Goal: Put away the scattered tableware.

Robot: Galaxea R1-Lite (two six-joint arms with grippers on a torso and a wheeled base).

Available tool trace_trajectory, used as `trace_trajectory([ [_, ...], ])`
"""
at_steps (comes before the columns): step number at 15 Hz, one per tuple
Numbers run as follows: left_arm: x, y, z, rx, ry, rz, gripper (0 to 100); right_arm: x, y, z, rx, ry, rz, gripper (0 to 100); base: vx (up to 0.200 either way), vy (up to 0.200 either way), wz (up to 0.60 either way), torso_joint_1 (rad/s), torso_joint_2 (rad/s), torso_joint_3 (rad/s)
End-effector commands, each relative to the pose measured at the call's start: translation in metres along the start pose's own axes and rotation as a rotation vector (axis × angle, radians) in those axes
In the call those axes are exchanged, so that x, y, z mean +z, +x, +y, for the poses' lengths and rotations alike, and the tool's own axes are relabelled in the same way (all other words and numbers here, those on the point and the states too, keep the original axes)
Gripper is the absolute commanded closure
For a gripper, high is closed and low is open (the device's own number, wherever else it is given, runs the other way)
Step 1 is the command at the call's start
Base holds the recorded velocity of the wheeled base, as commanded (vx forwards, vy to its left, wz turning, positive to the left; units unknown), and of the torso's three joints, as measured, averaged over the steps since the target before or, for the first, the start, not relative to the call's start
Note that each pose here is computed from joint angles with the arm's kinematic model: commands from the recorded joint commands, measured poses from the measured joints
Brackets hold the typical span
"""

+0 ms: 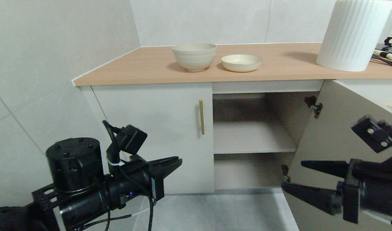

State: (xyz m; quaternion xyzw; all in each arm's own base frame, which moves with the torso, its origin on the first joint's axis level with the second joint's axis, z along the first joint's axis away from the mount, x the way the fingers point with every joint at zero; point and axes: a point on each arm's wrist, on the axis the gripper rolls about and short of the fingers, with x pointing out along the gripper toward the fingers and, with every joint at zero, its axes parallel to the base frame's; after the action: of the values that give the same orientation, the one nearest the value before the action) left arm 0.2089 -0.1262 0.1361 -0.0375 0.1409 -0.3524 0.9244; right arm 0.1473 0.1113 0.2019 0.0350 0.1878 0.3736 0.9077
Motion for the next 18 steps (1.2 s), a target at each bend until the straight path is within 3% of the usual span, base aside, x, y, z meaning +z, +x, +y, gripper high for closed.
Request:
trace_trajectory([
  [1, 0.017, -0.032, 0.000, 0.042, 0.010, -0.069, 0, 0.021, 0.039, -0.008, -0.024, 0.009, 0.022, 0, 0.000, 0.000, 0.00, 0.000, 0.00, 0.000],
  [2, 0.018, -0.035, 0.000, 0.049, 0.011, -0.075, 0, 0.024, 0.041, -0.008, -0.034, 0.009, 0.021, 0, 0.000, 0.000, 0.00, 0.000, 0.00, 0.000],
  [4, 0.026, -0.041, 0.003, 0.115, 0.009, -0.102, 0, 0.036, 0.050, -0.008, -0.078, 0.021, 0.103, 0, 0.000, 0.000, 0.00, 0.000, 0.00, 0.000],
  [6, 0.029, -0.039, 0.010, 0.199, -0.001, -0.096, 0, 0.041, 0.050, -0.009, -0.097, 0.034, 0.104, 0, 0.000, 0.000, 0.00, 0.000, 0.00, 0.000],
  [9, 0.032, -0.037, 0.011, 0.211, -0.008, -0.077, 0, 0.041, 0.048, -0.009, -0.132, 0.037, 0.097, 0, 0.000, 0.000, 0.00, 0.000, 0.00, 0.000],
  [13, 0.046, -0.042, 0.009, 0.211, -0.005, -0.135, 0, 0.044, 0.033, -0.006, -0.148, 0.054, 0.093, 0, 0.000, 0.000, 0.00, 0.000, 0.00, 0.000],
  [16, 0.050, -0.046, 0.008, 0.209, -0.001, -0.153, 0, 0.047, 0.023, -0.004, -0.143, 0.054, 0.069, 0, 0.000, 0.000, 0.00, 0.000, 0.00, 0.000],
  [18, 0.051, -0.048, 0.007, 0.208, 0.001, -0.156, 0, 0.046, 0.019, -0.003, -0.142, 0.051, 0.065, 0, 0.200, 0.000, 0.00, 0.005, 0.00, 0.002],
])
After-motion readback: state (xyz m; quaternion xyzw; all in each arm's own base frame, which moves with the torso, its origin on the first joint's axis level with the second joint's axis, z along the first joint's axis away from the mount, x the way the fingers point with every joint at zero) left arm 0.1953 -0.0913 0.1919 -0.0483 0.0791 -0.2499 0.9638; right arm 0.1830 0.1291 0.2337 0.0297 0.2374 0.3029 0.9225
